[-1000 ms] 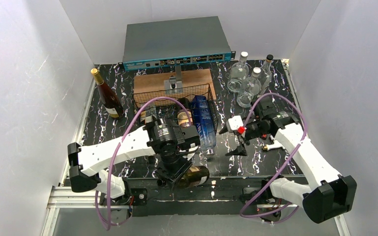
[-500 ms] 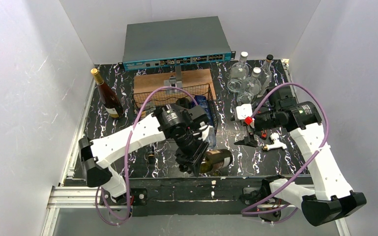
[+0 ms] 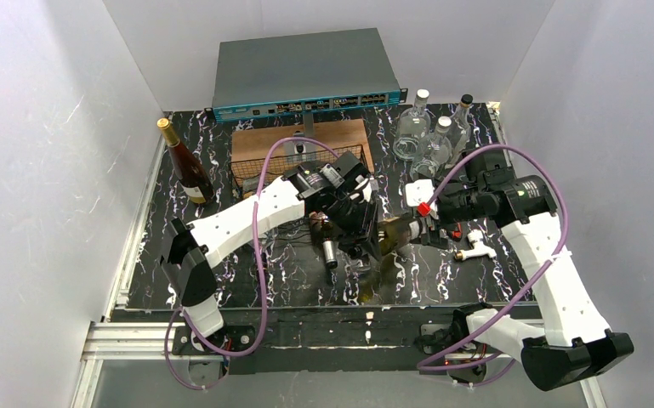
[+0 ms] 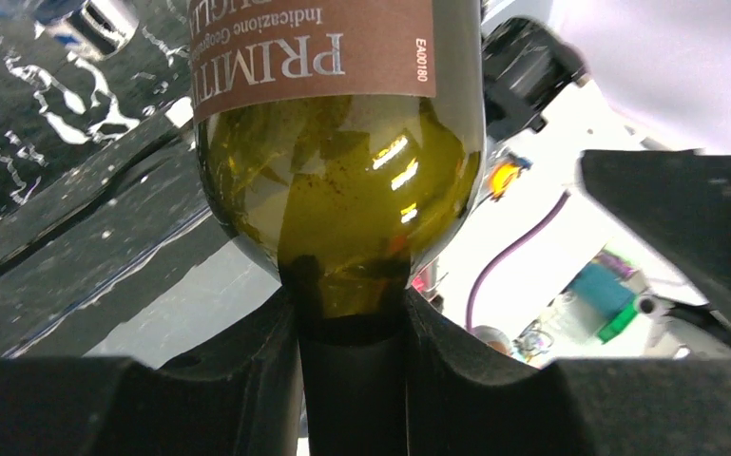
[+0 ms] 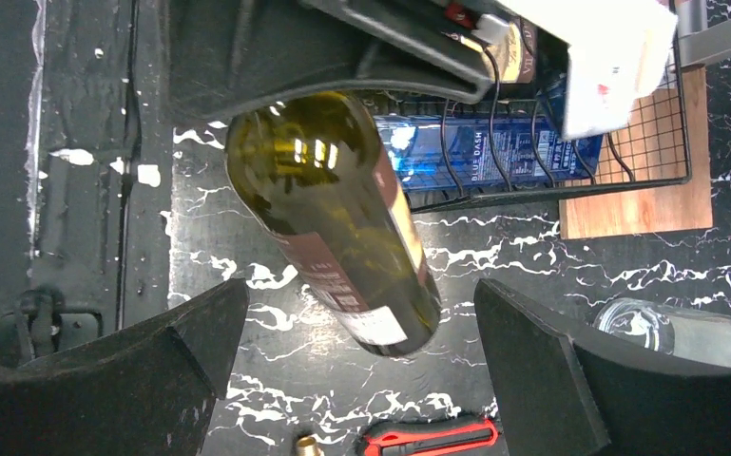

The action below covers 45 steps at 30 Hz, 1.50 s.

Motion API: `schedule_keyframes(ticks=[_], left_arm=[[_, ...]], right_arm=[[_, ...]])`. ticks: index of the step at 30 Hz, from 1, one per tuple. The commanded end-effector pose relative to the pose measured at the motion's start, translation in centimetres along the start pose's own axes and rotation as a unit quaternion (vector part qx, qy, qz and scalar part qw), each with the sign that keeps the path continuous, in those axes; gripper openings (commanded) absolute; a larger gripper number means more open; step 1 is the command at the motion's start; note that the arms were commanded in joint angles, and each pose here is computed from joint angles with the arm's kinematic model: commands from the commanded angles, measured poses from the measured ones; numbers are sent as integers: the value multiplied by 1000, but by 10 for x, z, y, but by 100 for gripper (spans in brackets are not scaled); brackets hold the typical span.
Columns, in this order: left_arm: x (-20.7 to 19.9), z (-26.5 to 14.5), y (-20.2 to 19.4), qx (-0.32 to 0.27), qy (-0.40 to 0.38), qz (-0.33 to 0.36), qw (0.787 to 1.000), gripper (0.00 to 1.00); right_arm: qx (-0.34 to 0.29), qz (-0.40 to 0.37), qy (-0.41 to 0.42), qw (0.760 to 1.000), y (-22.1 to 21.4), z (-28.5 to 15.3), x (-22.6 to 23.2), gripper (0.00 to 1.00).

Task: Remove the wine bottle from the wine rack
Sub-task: Pick up the wine bottle from the wine rack, then place the wine bottle at the center of the board.

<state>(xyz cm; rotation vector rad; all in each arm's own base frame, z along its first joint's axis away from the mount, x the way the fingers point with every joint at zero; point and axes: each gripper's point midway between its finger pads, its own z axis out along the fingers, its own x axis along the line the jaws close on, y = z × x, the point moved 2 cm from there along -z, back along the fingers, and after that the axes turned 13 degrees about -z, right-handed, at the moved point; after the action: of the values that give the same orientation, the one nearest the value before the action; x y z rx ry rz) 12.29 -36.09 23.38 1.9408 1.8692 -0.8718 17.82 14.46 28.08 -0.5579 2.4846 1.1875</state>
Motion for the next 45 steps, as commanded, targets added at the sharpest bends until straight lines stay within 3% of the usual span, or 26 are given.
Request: schedule_keyframes(ticks=[1,9,17,37,45], left_arm=[[-40,-12,5,2,-106,1,994,0],[-45,-5,19,13,-134,-32,990,0],[-47,4,27,23,-144,-54,988,0],[-53,16,43,41,-165,-96,981,1],[-50,16,43,46,-183,-111,976,17]], right_arm=[[-11,-38,-4,999,-9,9,-2,98],[-61,-69,-16,996,-22,35,0,98],[-129,-52,-10,990,-19,54,4,98],[-106,-8,-23,994,-69,96,12,98],[-99,4,-25,995,-76,100,17,95]])
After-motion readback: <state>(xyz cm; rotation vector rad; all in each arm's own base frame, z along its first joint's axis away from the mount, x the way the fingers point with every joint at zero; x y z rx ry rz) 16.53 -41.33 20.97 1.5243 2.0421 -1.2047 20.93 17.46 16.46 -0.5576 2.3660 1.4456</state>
